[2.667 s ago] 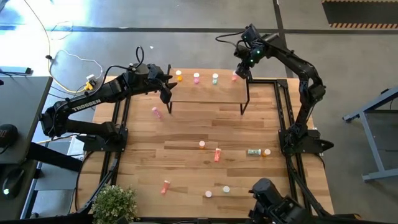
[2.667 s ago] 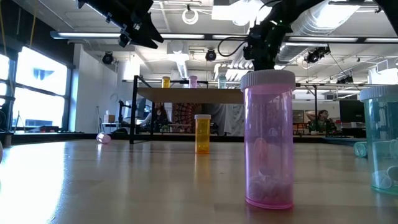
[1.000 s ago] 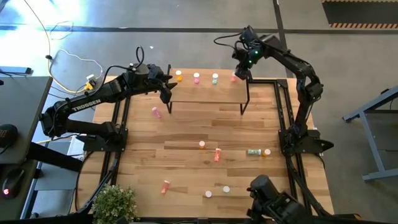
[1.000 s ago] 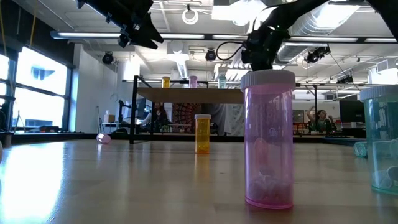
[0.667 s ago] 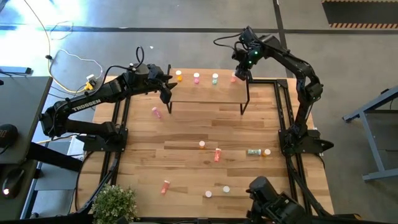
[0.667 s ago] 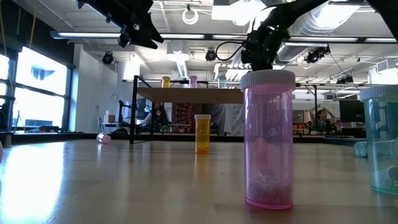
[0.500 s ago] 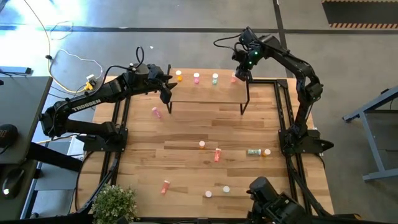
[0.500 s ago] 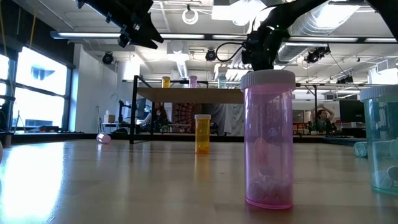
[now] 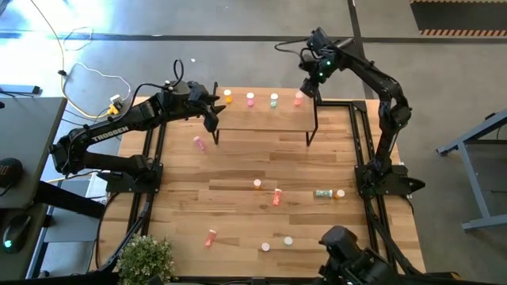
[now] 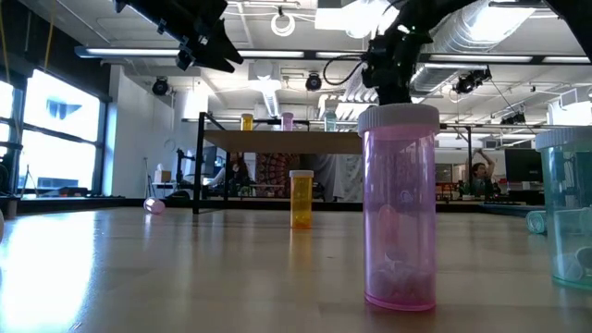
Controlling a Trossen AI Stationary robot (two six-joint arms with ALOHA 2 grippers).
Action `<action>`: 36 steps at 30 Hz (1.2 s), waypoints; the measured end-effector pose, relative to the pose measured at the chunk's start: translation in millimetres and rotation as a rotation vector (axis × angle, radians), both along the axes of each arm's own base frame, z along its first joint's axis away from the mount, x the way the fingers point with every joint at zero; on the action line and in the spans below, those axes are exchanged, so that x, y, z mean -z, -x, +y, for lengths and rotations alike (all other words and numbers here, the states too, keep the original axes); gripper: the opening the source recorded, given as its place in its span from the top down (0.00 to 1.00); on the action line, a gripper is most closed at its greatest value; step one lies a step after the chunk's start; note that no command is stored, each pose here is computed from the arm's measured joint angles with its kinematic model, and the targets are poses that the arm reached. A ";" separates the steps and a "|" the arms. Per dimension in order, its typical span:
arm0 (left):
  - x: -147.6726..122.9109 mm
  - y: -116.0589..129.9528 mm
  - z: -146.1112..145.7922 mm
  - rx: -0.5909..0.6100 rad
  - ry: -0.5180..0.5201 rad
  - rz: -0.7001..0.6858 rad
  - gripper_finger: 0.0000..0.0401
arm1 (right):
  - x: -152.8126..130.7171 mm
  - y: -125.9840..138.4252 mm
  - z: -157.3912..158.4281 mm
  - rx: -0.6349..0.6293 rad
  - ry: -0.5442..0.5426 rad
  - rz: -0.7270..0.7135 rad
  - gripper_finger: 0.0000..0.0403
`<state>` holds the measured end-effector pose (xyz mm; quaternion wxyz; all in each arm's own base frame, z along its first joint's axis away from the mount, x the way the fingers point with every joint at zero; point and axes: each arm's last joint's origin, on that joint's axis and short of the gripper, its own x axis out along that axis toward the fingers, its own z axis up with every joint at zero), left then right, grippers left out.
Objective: Pick and place medicine bottles onto shelf by color
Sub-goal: Put the top pink medicine bottle on the shelf aligned with the other pink medicine bottle
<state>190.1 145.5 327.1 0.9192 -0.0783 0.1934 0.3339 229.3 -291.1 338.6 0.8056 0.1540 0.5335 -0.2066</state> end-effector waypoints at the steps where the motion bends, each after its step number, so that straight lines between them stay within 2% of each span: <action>1: -0.1 0.0 0.0 0.007 -0.012 0.009 0.51 | -6.6 0.5 2.1 0.025 0.004 0.010 0.65; 6: 0.3 0.1 -0.1 0.019 -0.030 0.030 0.51 | -40.1 0.5 22.7 0.110 -0.032 0.022 0.65; 11: 0.3 0.1 -0.4 0.027 -0.027 0.029 0.51 | -68.5 -8.9 48.3 0.125 -0.037 -0.018 0.65; 18: 1.8 0.9 -1.0 0.029 -0.014 0.043 0.51 | -81.0 -25.6 97.0 0.109 -0.081 -0.048 0.65; 24: 2.0 1.0 -1.1 0.030 -0.013 0.045 0.51 | -63.1 -25.9 146.7 0.118 -0.163 0.025 0.65; 27: 2.0 1.0 -1.2 0.030 -0.013 0.044 0.51 | -50.7 -25.4 169.2 0.150 -0.194 0.004 0.65; 30: 2.6 1.3 -1.4 0.026 -0.002 0.045 0.51 | -38.3 -26.2 192.7 0.205 -0.253 -0.039 0.65; 36: 7.4 2.8 -3.6 -0.010 0.100 0.035 0.51 | -14.6 -27.8 239.1 0.381 -0.365 -0.098 0.65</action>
